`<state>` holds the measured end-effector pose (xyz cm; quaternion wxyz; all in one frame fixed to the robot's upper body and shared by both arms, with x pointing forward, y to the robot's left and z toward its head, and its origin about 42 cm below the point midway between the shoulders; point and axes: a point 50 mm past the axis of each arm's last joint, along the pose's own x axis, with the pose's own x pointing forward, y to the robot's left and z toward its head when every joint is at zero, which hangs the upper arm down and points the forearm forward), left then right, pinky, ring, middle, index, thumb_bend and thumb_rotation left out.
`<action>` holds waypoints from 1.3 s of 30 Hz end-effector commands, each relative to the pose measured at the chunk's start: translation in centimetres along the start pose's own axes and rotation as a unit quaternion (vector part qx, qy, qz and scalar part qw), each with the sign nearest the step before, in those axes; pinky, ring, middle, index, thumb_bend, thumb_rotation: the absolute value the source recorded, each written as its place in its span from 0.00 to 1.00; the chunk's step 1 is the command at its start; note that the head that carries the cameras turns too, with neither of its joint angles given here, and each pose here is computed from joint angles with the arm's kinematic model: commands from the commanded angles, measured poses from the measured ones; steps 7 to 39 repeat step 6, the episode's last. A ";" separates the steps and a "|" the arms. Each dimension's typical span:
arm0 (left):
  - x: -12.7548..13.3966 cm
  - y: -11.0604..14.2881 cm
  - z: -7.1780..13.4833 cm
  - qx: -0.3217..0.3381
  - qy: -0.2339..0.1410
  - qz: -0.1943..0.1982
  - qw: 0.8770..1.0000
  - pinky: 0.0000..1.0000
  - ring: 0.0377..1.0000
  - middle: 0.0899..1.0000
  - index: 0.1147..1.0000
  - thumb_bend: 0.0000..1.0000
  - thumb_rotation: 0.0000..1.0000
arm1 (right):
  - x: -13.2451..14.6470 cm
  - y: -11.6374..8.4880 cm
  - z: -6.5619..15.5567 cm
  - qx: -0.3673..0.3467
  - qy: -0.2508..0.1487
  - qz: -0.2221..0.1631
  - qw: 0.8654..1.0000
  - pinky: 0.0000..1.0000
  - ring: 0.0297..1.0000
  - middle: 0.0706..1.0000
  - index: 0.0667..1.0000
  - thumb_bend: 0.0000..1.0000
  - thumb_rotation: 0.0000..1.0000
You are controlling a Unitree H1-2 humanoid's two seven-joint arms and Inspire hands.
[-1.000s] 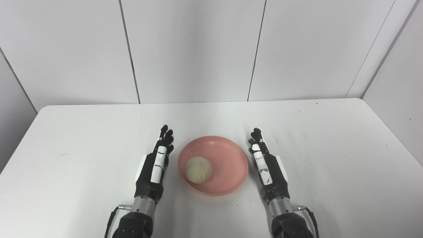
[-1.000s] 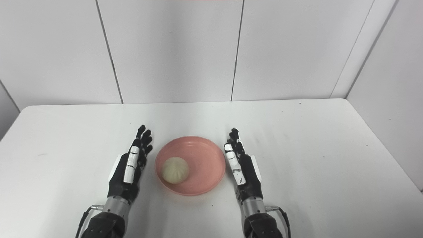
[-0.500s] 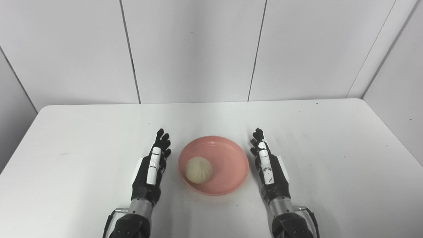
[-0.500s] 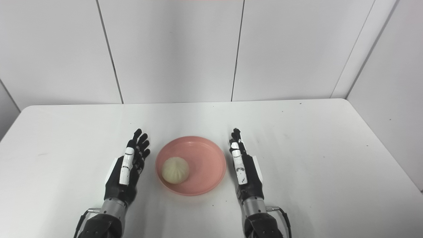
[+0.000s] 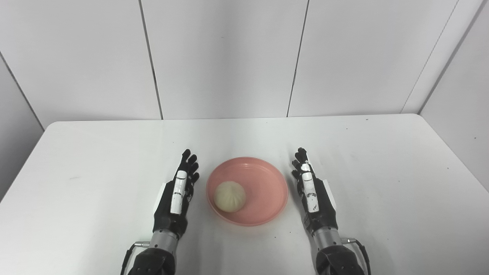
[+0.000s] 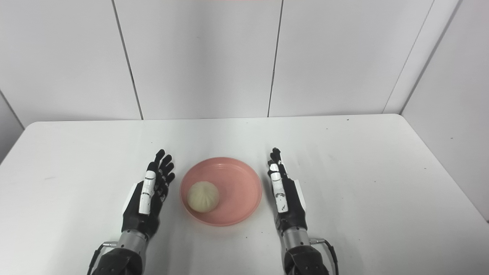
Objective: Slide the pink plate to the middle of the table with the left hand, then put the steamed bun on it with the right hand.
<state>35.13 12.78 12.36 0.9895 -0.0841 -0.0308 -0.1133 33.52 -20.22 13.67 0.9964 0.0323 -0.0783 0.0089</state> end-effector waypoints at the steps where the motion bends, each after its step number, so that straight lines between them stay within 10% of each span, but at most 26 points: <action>1: -0.2 -0.3 -0.4 0.006 0.009 0.004 1.000 1.00 1.00 1.00 1.00 0.66 1.00 | 0.9 -0.2 1.1 -0.002 -0.021 0.006 1.000 1.00 1.00 1.00 1.00 0.54 1.00; 39: -0.2 -0.6 -0.6 0.025 0.009 0.002 1.000 1.00 1.00 1.00 1.00 0.66 1.00 | 0.8 -0.6 1.1 -0.003 -0.020 0.003 1.000 1.00 0.99 1.00 1.00 0.53 0.99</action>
